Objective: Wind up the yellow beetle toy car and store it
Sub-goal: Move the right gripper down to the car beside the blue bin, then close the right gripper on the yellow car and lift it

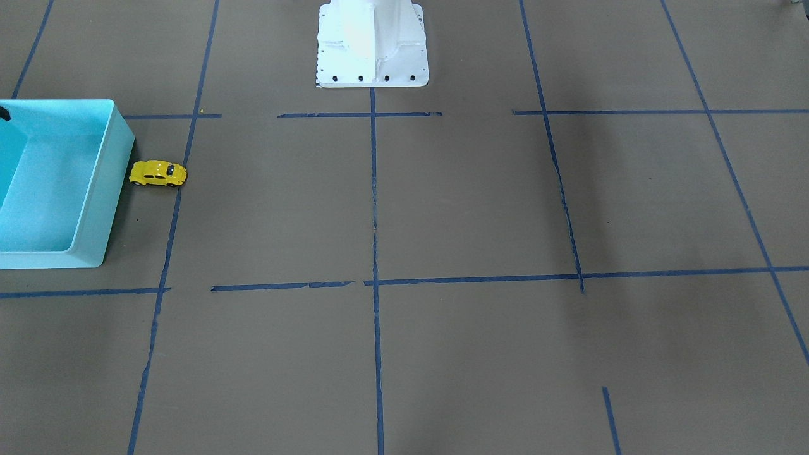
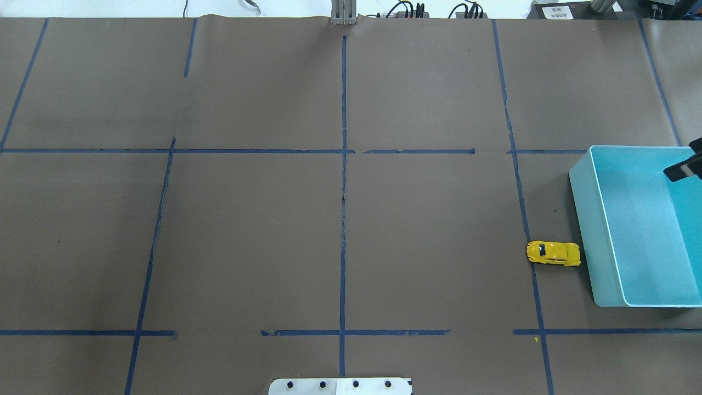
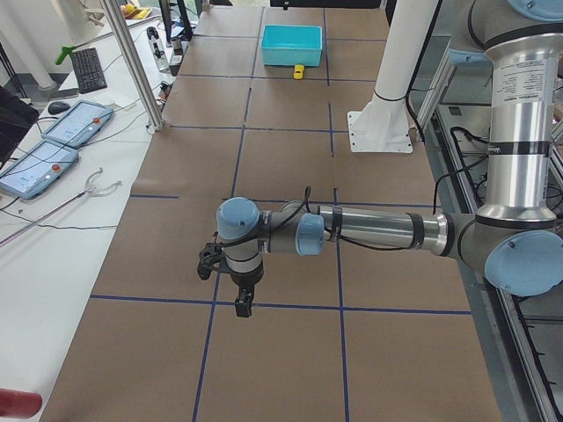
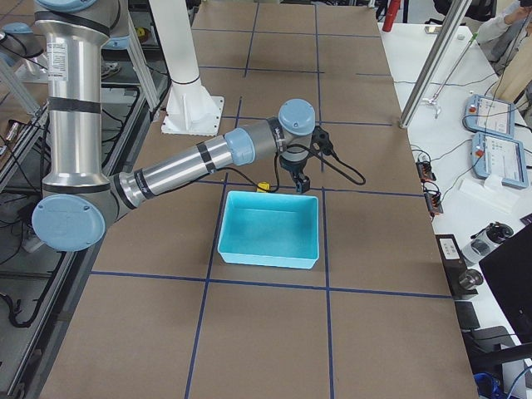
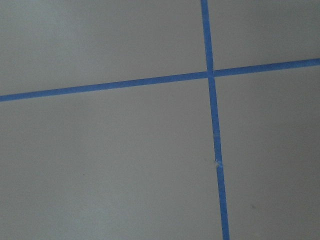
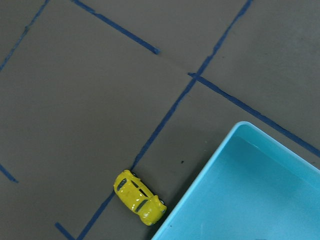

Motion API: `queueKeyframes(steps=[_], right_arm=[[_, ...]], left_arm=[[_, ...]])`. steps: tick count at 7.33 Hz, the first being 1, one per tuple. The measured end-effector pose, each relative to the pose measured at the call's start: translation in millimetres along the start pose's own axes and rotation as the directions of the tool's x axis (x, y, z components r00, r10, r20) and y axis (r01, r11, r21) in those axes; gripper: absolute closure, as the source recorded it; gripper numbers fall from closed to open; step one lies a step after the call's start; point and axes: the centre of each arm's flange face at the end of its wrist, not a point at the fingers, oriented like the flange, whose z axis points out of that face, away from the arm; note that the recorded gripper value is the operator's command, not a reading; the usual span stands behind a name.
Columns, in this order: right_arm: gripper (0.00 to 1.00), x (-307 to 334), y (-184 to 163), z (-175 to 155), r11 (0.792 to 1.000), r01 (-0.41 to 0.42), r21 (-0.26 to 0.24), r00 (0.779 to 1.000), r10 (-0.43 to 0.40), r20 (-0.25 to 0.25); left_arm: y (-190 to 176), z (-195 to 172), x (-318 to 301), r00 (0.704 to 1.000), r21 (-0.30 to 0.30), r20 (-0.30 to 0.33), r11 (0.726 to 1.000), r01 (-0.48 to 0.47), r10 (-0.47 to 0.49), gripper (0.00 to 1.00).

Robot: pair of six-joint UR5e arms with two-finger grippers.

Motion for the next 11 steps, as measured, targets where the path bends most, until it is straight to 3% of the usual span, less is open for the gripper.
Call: queueKeyframes(steps=[2,3,5,6,7,8,9,10,11], right_arm=[[0.0,-41,-11,37,0.99,0.126,-0.064,0.991,-0.124,0.04],[0.0,-64,-25,59,0.963,0.254,-0.093,0.967,-0.251,0.041],[0.0,-107,-33,108,0.85,0.495,-0.18,0.865,-0.501,0.012],[0.0,-127,-30,132,0.777,0.581,-0.241,0.796,-0.604,-0.029],[0.0,-137,-25,150,0.701,0.646,-0.301,0.721,-0.691,-0.062],[0.0,-136,-20,164,0.652,0.673,-0.35,0.671,-0.737,-0.082],[0.0,-130,-14,179,0.627,0.673,-0.392,0.652,-0.753,-0.085],[0.0,-121,-11,194,0.618,0.664,-0.421,0.649,-0.756,-0.086],[0.0,-110,-9,212,0.622,0.652,-0.433,0.657,-0.749,-0.087]], left_arm=[[18,-4,-17,0.999,0.011,-0.03,0.999,0.045,-0.045,0.01],[30,-2,-23,0.997,0.009,-0.042,0.998,0.065,-0.065,0.01],[39,-2,-29,0.993,0.0,-0.069,0.995,0.096,-0.096,0.01],[38,-5,-27,0.991,-0.012,-0.074,0.994,0.11,-0.111,0.01],[35,-8,-24,0.989,-0.027,-0.074,0.992,0.123,-0.124,0.01],[32,-13,-21,0.989,-0.032,-0.071,0.991,0.126,-0.128,0.01],[31,-17,-17,0.99,-0.029,-0.066,0.992,0.122,-0.123,0.01],[30,-21,-13,0.992,-0.022,-0.057,0.993,0.114,-0.115,0.01],[32,-23,-13,0.993,-0.019,-0.037,0.994,0.109,-0.11,0.01]])
